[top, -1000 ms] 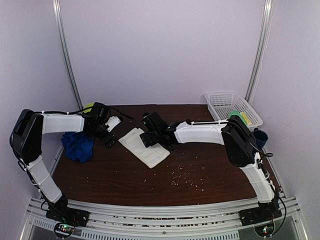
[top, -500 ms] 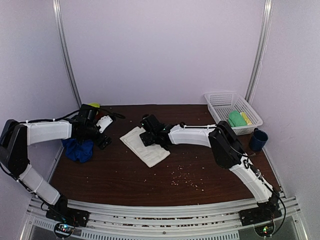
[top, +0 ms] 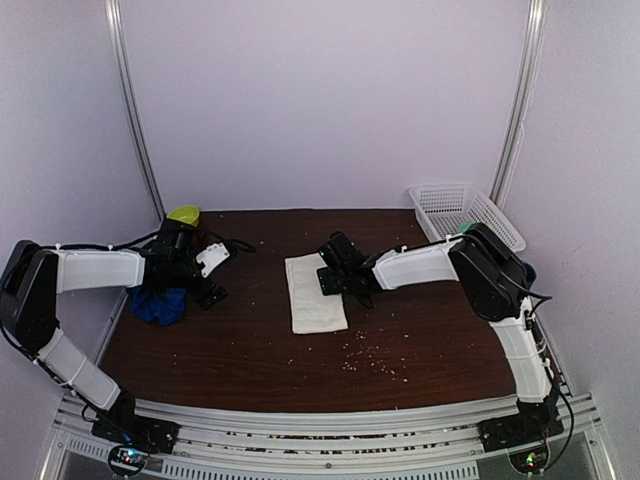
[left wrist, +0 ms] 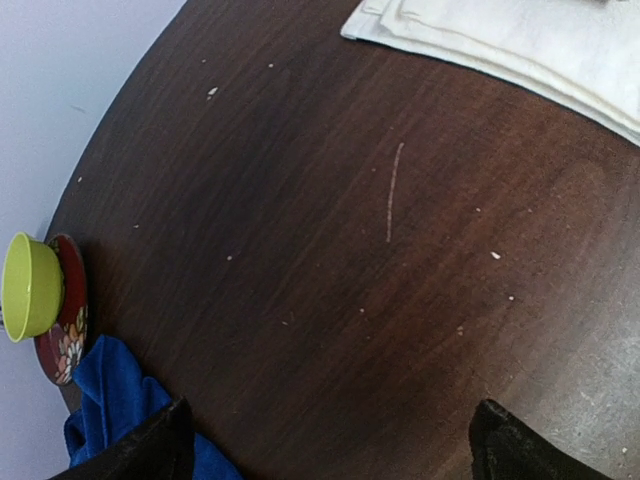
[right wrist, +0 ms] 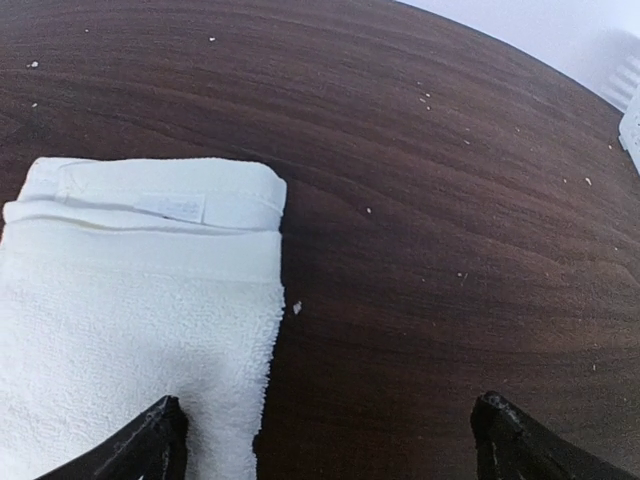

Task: Roll the towels
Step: Rotate the towel at the center of the board, then pick up the towel from the center of the board.

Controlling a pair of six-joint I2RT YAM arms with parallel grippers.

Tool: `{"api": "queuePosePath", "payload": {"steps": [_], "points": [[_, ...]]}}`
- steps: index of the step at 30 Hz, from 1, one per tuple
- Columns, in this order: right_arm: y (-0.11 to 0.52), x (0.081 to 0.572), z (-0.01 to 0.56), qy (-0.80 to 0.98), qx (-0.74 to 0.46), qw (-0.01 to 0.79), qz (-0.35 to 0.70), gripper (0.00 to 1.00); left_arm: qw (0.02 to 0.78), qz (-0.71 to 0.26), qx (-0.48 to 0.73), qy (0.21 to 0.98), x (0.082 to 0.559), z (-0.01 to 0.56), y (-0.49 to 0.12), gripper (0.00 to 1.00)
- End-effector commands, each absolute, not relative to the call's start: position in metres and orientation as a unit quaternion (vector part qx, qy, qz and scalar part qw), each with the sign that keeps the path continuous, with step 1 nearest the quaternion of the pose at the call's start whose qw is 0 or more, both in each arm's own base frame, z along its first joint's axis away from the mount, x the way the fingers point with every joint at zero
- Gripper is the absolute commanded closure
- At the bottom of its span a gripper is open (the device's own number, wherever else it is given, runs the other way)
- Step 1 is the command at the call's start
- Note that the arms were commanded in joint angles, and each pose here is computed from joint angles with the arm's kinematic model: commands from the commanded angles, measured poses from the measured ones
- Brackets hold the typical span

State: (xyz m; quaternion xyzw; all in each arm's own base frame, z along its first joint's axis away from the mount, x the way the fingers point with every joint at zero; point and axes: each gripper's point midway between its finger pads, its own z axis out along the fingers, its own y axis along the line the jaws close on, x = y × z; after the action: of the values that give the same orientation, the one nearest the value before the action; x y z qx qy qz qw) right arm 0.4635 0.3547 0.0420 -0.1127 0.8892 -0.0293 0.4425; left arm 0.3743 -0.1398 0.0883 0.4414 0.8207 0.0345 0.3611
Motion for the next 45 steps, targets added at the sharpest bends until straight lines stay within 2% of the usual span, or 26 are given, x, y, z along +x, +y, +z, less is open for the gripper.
{"api": "queuePosePath", "payload": {"steps": [1,8,14,18,26,32,41,45], "points": [[0.37,0.452,0.082,0.882,-0.111,0.458,0.026,0.0,0.405,0.014,0.507,0.761,0.367,0.105,-0.165,0.02],[0.369,0.43,0.169,0.854,-0.111,0.505,0.063,0.0,0.459,0.013,0.64,0.616,0.328,0.13,-0.216,0.02],[0.324,0.401,0.189,0.848,-0.123,0.514,0.03,0.0,0.475,0.023,0.734,0.485,0.282,0.126,-0.263,0.02],[0.291,0.377,0.197,0.845,-0.124,0.52,0.015,0.0,0.46,0.057,0.772,0.436,0.27,0.107,-0.283,0.06],[0.242,0.344,0.217,0.834,-0.105,0.542,0.008,0.0,0.42,0.085,0.789,0.441,0.29,0.075,-0.317,0.23],[0.233,0.337,0.216,0.833,-0.105,0.543,0.006,0.0,0.409,0.083,0.795,0.44,0.299,0.061,-0.332,0.27],[0.228,0.333,0.214,0.831,-0.11,0.545,0.004,0.0,0.372,0.076,0.824,0.42,0.284,0.029,-0.337,0.32],[0.226,0.332,0.217,0.827,-0.107,0.552,0.009,0.0,0.36,0.075,0.826,0.426,0.284,0.019,-0.337,0.44]]}}
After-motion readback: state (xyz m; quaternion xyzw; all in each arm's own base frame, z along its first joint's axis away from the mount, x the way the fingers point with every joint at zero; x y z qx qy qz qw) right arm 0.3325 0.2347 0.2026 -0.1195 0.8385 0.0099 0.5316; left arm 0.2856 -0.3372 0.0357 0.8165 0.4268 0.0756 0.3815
